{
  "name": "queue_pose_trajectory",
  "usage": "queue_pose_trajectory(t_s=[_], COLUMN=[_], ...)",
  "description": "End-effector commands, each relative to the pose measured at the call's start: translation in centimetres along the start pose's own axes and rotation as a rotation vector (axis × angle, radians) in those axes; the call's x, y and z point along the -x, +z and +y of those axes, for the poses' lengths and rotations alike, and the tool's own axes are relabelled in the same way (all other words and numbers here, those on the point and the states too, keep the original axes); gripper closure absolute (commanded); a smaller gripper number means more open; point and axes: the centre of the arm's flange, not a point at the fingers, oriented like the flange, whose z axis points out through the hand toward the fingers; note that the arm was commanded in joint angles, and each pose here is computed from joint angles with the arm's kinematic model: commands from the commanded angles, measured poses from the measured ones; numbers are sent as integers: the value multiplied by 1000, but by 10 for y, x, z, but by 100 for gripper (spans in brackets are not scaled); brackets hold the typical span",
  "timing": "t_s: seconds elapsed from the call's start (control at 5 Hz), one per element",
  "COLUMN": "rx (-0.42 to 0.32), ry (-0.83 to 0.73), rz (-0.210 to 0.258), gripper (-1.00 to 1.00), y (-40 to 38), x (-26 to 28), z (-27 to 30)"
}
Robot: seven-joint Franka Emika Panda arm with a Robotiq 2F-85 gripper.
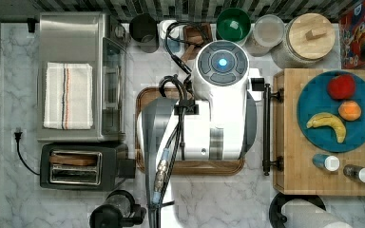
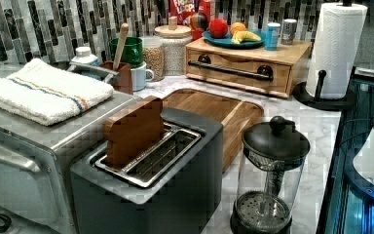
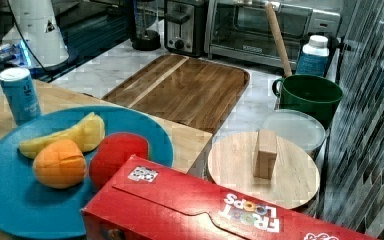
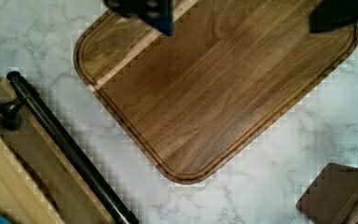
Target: Open the drawer.
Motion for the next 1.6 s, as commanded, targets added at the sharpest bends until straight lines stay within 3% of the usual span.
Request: queue_pose_trajectory(t_s=[0.2,0.8,1.0,1.2,1.6], rx=[-30,-79,-60,-39,-52], ry=[-95,-397,-477,-515,-601], rz=[-17,-39,2,-9,31], gripper=[-100,-100,-100,-100,-100], y=[7,53,68,75,94], x=[-1,-33,-43,-53,-72], z=[13,91,112,121,148])
